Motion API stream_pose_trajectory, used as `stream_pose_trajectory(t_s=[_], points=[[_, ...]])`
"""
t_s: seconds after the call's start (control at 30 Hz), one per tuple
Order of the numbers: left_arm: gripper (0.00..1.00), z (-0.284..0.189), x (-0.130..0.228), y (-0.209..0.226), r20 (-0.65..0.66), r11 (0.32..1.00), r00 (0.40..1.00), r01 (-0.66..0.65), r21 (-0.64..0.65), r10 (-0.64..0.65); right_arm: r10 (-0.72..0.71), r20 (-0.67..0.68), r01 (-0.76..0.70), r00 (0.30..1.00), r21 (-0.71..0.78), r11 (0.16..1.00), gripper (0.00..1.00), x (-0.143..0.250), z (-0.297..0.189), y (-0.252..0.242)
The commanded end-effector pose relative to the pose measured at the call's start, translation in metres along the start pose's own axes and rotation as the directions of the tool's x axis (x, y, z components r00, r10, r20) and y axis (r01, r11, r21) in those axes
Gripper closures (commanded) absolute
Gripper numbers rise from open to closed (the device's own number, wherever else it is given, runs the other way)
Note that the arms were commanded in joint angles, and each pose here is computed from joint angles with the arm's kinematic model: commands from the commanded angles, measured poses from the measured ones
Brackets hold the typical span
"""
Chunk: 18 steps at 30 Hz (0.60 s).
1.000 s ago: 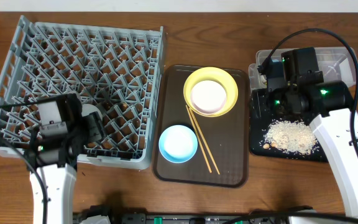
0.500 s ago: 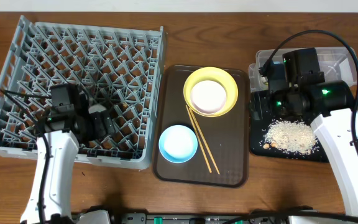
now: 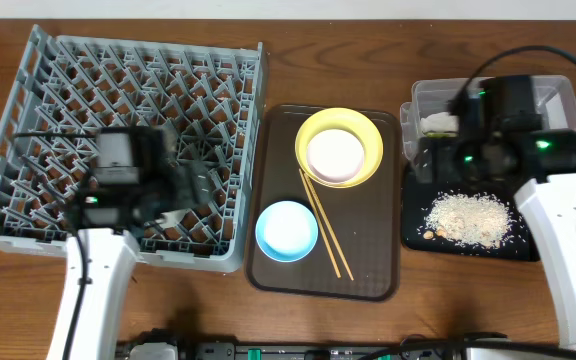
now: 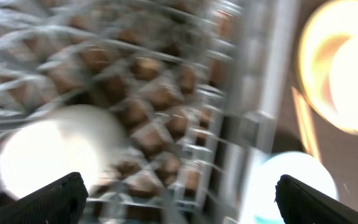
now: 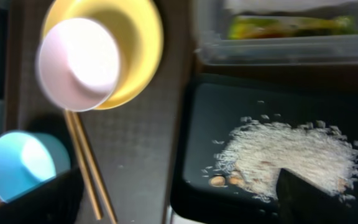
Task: Sort waste into correct bins and load items into the dishwasher
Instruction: 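Move the left gripper to the blue bowl and grasp its rim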
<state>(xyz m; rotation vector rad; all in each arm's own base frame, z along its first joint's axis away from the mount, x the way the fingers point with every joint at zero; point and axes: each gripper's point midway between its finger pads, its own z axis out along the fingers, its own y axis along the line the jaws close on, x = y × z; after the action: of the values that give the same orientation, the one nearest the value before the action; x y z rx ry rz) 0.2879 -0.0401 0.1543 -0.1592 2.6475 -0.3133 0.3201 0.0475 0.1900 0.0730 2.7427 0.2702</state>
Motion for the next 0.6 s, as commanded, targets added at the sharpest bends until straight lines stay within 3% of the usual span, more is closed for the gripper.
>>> stream_pose_trajectory(t_s=[0.0, 0.23, 0.5, 0.57], points=[[0.00, 0.001, 0.014, -0.050, -0.039, 0.987, 0.991, -0.121, 0.106, 0.125, 0.093, 0.036, -0.093, 0.995, 0.011, 0.996, 0.01, -0.009, -0.009, -0.013], [0.05, 0.011, 0.060, -0.152, -0.047, 0.863, 0.912, -0.369, 0.344, 0.408, 0.101, 0.035, -0.102, 0.994, 0.014, 0.995, 0.01, -0.008, -0.009, -0.016], [0.09, 0.060, 0.111, -0.180, -0.163, 0.804, 0.807, -0.502, 0.321, 0.568, 0.101, 0.031, -0.102, 0.994, 0.015, 0.995, 0.01, -0.007, -0.009, -0.016], [0.15, 0.073, 0.128, -0.182, -0.214, 0.792, 0.776, -0.517, 0.323, 0.594, 0.101, 0.031, -0.102, 0.994, 0.015, 0.995, 0.01, -0.007, -0.009, -0.016]])
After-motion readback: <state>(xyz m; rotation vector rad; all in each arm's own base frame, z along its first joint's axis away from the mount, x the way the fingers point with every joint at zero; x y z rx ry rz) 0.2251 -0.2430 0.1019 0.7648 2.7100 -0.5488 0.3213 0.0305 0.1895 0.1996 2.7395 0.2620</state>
